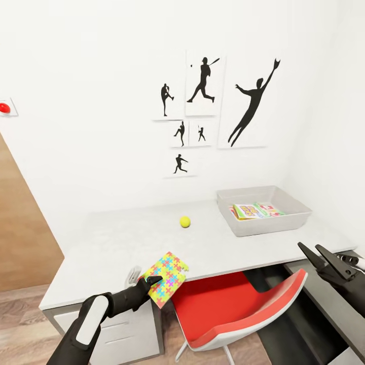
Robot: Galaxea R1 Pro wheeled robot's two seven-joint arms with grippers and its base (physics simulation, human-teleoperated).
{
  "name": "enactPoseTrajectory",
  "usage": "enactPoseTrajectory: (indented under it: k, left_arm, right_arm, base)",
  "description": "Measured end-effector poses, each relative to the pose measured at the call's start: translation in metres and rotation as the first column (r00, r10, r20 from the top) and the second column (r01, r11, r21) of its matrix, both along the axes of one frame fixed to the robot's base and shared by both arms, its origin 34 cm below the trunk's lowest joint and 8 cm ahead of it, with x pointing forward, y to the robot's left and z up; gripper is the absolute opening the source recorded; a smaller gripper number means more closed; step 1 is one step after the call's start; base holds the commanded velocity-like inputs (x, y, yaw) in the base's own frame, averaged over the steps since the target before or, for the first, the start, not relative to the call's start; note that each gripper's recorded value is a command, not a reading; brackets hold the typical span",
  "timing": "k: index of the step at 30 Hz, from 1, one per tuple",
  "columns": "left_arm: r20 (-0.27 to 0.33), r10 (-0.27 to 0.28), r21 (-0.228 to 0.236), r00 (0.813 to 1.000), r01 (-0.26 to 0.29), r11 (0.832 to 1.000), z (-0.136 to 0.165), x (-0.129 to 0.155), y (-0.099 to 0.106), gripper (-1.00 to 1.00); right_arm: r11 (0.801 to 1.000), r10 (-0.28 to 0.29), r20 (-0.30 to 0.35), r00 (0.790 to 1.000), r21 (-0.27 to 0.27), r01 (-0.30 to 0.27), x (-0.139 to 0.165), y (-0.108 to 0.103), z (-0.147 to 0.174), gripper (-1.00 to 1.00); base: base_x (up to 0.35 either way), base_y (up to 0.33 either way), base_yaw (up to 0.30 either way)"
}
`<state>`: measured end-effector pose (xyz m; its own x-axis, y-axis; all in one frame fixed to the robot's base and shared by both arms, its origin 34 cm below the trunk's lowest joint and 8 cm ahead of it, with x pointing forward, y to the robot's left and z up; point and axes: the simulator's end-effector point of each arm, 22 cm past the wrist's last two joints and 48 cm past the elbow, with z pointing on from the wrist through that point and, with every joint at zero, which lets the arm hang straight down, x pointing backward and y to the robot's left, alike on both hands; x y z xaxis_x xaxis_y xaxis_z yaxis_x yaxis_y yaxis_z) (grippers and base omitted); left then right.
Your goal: Put all the toys in the child's room - the three board games (two on the bed and one on the table), the two jigsaw puzzles on the table, and the tennis ball on the table - inside the toy box on the table in the child's room.
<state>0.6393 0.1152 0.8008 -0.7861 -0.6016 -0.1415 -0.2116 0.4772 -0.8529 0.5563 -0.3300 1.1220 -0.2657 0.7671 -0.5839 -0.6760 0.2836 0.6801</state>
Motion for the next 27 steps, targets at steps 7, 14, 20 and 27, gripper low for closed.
enactPoseTrajectory:
  k: [7,14,20,27]
  left_arm:
    - [0.0,0.0,0.002,1.0,0.0,1.0,0.0,0.0,0.0,-1.0]
    - [0.001,0.004,-0.014,1.0,-0.004,1.0,0.008,0.0,-0.001,-1.0]
    - [0.033,-0.009,-0.018,0.999,0.01,1.0,0.032,0.005,-0.002,-1.0]
    - [0.067,-0.091,-0.031,0.994,0.093,0.995,0.074,0.0,-0.008,-1.0]
  right_arm:
    - [1.0,0.0,0.0,1.0,0.0,0.0,0.0,0.0,0.0,1.0]
    - [1.0,0.0,0.0,1.0,0.0,0.0,-0.001,0.0,0.006,1.0]
    - [1.0,0.0,0.0,1.0,0.0,0.0,-0.001,0.0,0.014,1.0]
    - [1.0,0.0,0.0,1.0,0.0,0.0,-0.002,0.0,0.023,1.0]
  base:
    - [0.0,0.0,0.0]
    - [0.0,0.0,0.0]
    - [0.0,0.0,0.0]
    - [0.0,0.0,0.0]
